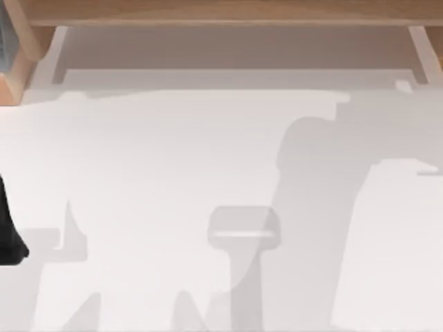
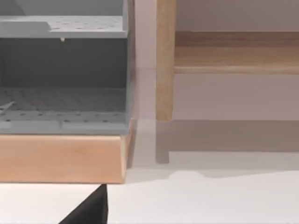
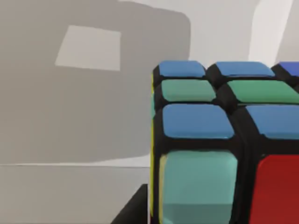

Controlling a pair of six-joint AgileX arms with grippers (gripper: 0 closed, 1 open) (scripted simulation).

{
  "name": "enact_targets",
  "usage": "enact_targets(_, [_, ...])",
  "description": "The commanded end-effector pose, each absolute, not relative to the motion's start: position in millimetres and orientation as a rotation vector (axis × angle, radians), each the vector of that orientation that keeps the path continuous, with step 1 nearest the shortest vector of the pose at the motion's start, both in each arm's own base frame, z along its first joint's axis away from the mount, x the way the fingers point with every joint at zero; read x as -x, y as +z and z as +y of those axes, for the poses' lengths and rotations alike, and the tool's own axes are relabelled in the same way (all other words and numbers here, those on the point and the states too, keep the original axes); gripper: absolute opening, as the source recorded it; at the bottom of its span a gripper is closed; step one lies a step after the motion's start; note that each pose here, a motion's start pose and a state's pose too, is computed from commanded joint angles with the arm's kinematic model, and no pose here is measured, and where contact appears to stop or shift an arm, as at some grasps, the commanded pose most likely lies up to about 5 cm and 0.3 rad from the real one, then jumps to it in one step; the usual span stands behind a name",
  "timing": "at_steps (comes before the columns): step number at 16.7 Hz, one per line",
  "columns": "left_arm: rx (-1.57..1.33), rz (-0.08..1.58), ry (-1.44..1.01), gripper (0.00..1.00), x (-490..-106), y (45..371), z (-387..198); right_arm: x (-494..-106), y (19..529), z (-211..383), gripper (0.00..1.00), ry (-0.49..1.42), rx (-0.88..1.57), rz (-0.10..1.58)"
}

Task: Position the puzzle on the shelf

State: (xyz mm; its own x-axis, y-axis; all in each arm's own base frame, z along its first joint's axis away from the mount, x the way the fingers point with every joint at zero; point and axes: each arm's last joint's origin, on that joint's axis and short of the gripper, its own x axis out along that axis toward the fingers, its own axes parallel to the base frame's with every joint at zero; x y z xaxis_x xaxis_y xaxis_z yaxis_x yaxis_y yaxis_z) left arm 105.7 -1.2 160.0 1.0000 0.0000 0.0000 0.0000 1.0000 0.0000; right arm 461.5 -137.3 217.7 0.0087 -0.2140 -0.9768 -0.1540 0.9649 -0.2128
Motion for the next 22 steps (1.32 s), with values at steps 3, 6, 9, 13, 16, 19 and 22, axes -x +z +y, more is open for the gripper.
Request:
enact_targets(3, [0.0, 0.0, 0.0, 1.0, -106, 160, -1, -465, 211, -143, 0.0, 0.003, 0.244, 1.546])
enact_targets(6, [0.0, 0.0, 0.0, 1.0, -106, 160, -1, -470, 203, -161, 0.0, 0.029, 0.135, 1.475])
enact_targets(9, [0.0, 0.0, 0.0, 1.0, -106, 160, -1, -473, 200, -178, 0.0, 0.023, 0.036, 1.392])
enact_targets(13, [0.0, 0.0, 0.0, 1.0, -106, 160, -1, -474, 201, -181, 0.0, 0.017, 0.014, 1.37])
enact_targets(16, [0.0, 0.0, 0.0, 1.0, -106, 160, -1, -474, 201, -178, 0.0, 0.02, 0.017, 1.373])
enact_targets(19, [0.0, 0.0, 0.0, 1.0, -106, 160, -1, -473, 201, -178, 0.0, 0.007, 0.041, 1.367])
enact_targets(22, [0.0, 0.0, 0.0, 1.0, -106, 160, -1, -469, 204, -175, 0.0, -0.033, 0.103, 1.34])
